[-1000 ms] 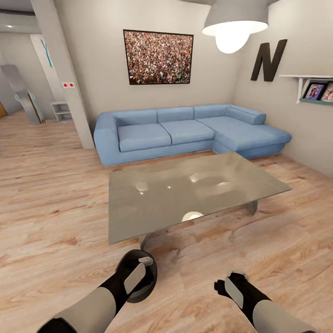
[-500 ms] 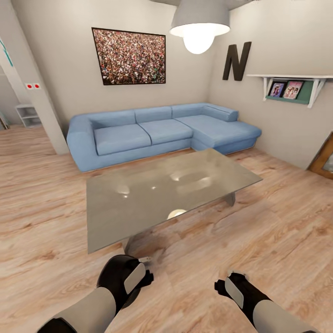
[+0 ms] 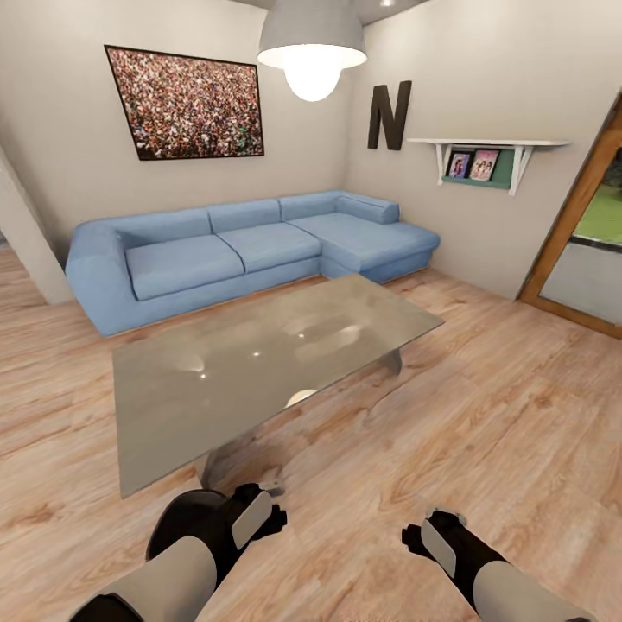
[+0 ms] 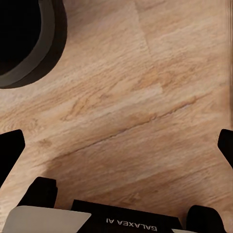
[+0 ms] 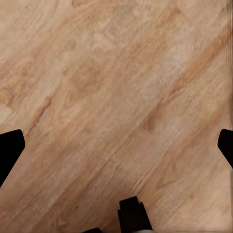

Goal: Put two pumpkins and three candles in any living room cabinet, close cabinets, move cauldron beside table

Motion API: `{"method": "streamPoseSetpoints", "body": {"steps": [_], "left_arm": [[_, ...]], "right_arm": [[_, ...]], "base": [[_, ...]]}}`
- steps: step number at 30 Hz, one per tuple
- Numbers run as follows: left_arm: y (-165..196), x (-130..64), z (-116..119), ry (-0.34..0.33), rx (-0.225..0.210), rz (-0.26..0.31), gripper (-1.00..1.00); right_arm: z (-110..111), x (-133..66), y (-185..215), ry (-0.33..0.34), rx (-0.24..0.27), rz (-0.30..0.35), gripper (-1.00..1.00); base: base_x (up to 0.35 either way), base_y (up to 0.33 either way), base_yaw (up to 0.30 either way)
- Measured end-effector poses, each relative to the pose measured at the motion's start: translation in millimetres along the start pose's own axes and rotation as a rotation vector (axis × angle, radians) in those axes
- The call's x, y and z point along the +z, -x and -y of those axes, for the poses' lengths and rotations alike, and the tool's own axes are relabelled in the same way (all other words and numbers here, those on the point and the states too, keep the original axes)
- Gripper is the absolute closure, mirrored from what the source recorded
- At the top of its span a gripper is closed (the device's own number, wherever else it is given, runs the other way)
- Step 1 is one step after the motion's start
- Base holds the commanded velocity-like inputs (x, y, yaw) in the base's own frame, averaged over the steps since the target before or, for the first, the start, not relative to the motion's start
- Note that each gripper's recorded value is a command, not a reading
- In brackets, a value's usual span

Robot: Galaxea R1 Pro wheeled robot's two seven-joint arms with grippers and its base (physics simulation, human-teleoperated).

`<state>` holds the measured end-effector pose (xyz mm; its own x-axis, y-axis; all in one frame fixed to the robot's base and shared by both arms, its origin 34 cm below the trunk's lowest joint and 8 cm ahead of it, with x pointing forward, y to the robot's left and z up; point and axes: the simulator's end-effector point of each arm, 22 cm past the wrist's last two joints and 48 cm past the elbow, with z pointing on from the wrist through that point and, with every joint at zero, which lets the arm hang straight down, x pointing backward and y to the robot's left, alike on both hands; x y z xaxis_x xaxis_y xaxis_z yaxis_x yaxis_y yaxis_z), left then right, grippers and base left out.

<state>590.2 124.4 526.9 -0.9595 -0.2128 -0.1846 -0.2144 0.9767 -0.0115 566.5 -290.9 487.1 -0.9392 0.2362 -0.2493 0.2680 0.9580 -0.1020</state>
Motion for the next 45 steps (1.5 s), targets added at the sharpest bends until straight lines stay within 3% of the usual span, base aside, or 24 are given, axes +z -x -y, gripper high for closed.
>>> {"method": "streamPoseSetpoints", "body": {"steps": [45], "left_arm": [[0.0, 0.0, 0.0, -0.001, -0.002, -0.001, -1.0]], "right_arm": [[4.1, 2.4, -0.3, -0.01, 0.013, 0.017, -1.0]], "base": [[0.0, 0.0, -0.294]]}}
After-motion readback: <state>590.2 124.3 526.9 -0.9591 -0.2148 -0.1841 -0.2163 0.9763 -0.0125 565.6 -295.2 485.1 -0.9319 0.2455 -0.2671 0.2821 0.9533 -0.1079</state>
